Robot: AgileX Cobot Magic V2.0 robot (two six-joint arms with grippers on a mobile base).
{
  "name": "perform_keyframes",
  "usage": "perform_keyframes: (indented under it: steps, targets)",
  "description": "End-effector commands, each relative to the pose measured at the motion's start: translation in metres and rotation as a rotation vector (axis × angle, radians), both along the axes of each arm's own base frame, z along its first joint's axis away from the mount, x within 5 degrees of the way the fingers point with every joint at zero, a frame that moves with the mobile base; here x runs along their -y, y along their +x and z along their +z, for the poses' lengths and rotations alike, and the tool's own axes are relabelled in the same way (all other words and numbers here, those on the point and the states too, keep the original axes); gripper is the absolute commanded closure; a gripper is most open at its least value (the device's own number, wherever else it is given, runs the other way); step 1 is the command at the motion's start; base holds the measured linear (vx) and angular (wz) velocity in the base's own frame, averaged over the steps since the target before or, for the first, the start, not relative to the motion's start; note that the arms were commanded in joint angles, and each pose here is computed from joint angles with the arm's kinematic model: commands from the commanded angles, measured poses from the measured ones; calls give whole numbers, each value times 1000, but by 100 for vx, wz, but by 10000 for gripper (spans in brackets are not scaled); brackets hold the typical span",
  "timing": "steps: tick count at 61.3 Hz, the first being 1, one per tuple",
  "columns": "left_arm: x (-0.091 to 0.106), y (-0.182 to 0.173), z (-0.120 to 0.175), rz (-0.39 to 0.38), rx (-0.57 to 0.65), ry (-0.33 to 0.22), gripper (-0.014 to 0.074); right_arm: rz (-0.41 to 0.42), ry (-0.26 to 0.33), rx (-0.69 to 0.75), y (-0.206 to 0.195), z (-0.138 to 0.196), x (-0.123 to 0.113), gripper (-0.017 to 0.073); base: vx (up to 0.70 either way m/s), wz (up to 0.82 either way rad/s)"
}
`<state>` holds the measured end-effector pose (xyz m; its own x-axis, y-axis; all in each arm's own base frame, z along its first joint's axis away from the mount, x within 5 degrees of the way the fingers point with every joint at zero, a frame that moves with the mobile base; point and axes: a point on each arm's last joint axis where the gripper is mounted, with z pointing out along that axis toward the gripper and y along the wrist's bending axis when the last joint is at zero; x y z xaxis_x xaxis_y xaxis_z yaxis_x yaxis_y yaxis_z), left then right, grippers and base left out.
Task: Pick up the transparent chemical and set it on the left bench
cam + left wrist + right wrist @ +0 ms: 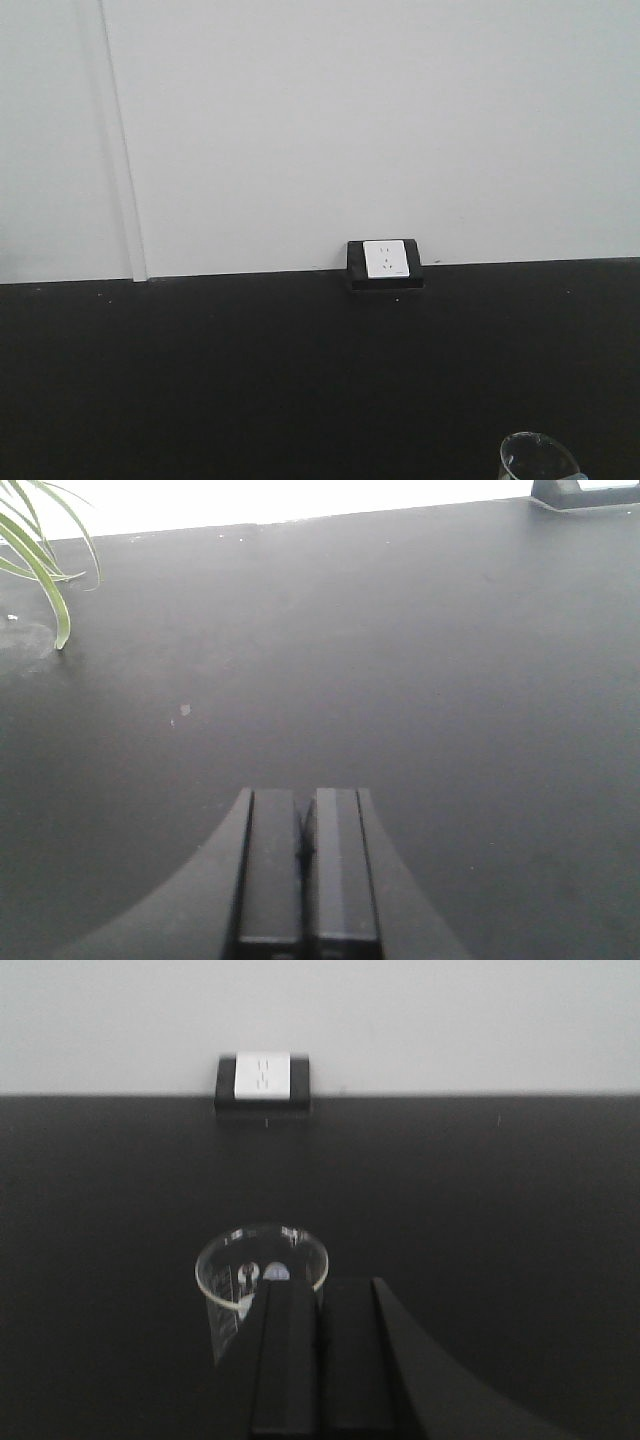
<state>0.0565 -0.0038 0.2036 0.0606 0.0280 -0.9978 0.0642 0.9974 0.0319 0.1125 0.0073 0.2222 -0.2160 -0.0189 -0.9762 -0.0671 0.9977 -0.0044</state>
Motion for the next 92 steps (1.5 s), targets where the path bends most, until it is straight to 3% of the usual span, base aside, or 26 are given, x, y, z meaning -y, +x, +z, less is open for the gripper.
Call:
perform_keyframes:
  steps: [1,10,25,35,68,79,92]
  targets:
    - [0,-1,3,-1,81,-14,597,-7,31,110,17,16,-1,517,0,0]
    - [0,-1,3,-1,81,-14,597,-6,28,66,33,5,-2,419,0,0]
    - [0,-1,3,-1,81,-14,597,7,64,112,54,-2,-4,147,0,0]
    - [0,-1,3,-1,81,-14,597,118,2,191,63,-3,-14,52,0,0]
    - [0,-1,3,-1,81,-14,597,143,30,50,103,-40,-19,91,0,0]
    - [0,-1,3,-1,81,-14,597,145,34,66,104,-40,-19,184,0,0]
    - [0,-1,3,-1,81,-14,597,146,33,67,104,-40,-19,358,0,0]
